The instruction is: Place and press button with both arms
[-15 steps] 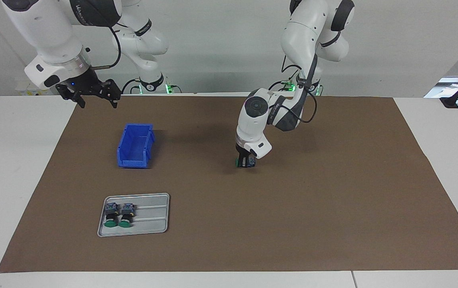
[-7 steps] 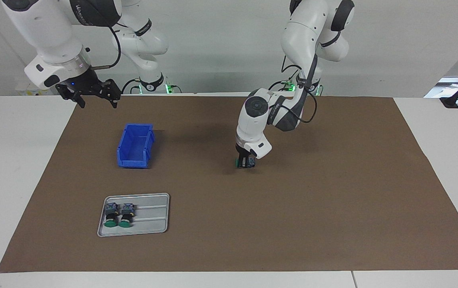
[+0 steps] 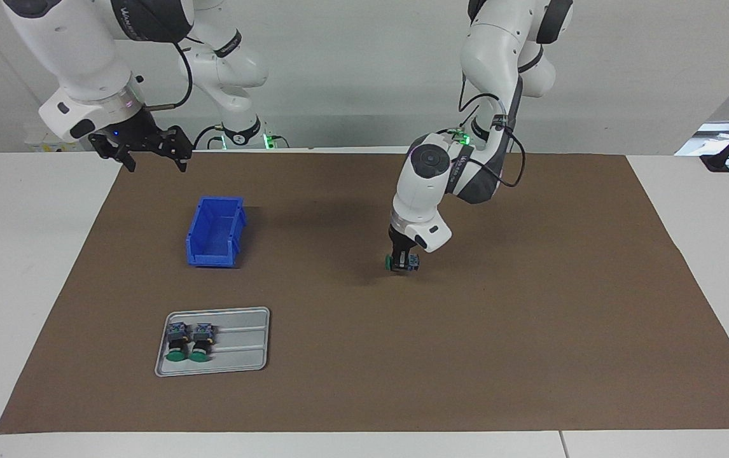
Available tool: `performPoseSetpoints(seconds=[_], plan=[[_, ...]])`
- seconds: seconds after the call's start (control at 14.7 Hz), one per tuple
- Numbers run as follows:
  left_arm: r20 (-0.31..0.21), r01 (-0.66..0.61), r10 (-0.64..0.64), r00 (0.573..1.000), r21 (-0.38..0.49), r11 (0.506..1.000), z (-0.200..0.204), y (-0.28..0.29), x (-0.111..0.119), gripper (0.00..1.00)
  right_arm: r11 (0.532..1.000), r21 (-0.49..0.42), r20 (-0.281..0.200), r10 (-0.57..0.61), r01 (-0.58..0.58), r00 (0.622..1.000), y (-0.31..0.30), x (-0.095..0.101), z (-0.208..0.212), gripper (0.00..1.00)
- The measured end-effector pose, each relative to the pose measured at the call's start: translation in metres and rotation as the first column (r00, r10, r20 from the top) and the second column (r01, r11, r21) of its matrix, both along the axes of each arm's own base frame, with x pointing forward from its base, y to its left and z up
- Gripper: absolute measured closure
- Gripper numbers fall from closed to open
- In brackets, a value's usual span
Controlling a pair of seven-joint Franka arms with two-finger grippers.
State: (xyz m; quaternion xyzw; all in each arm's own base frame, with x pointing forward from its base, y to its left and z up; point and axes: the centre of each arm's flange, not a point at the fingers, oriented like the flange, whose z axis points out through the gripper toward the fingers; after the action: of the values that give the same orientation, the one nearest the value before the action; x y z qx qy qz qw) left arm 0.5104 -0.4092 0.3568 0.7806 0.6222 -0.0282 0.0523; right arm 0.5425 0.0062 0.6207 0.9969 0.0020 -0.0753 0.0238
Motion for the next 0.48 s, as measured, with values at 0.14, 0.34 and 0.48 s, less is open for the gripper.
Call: performPoseSetpoints(seconds=[0.14,0.34,0.48], plan=[[0.003,0.013,-0.013,1.000,-0.012,1.000,0.007,0.009,0.003,0.67,1.000,0.000,0.000,0.000,0.000,1.000,0.000,0.000,0.000,0.01],[-0.034,0.012,-0.016,0.999,-0.095,0.995,0.011,0.023,0.012,0.67,1.000,0.000,0.000,0.000,0.000,1.000,0.000,0.000,0.000,0.01],[-0.048,0.023,-0.033,0.998,-0.185,0.982,0.013,0.029,0.019,0.67,1.000,0.000,0.000,0.000,0.000,1.000,0.000,0.000,0.000,0.01]])
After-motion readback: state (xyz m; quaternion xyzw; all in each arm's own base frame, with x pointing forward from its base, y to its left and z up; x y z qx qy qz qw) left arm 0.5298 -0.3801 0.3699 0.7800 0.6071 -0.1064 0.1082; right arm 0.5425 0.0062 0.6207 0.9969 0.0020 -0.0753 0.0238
